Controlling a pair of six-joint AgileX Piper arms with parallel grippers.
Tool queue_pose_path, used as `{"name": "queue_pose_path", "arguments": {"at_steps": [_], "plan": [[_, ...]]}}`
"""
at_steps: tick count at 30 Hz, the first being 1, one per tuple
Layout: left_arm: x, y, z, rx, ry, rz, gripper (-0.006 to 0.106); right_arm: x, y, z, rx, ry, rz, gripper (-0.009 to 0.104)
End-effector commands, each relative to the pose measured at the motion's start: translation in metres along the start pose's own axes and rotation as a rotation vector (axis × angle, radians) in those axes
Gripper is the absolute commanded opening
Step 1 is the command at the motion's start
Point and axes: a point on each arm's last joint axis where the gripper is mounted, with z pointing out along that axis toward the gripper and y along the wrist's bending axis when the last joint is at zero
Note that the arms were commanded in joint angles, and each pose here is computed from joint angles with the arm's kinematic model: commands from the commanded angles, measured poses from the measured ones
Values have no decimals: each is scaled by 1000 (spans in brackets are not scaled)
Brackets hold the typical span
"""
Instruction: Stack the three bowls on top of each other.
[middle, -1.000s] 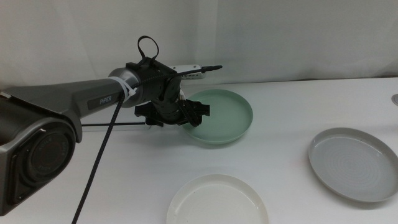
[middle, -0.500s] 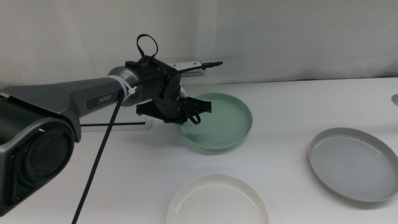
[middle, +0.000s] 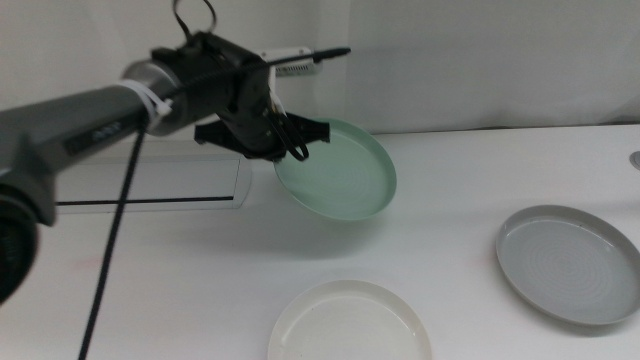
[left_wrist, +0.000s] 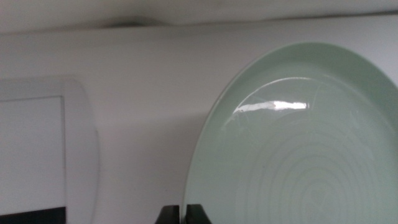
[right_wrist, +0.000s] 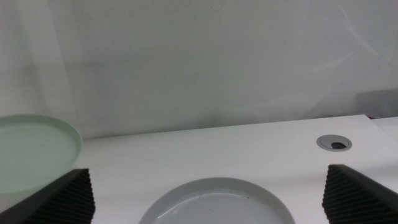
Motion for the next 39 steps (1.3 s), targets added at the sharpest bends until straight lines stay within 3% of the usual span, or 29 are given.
{"name": "queue_pose_path", "arguments": {"at_steps": [1, 19, 24, 29, 39], "plan": [[-5, 4, -19, 3, -17, 7, -3, 1, -1, 0, 7, -2, -4, 103], [13, 0, -136, 121, 22, 144, -3, 0, -1, 0, 7, -4, -9, 103], [55, 1, -155, 155, 14, 165, -3, 1, -1, 0, 7, -2, -9, 103], [104, -1, -167, 246, -7, 155, -3, 1, -1, 0, 7, -2, -9, 103], [174, -4, -135, 273, 99, 156, -3, 0, -1, 0, 7, -4, -9, 103]]}}
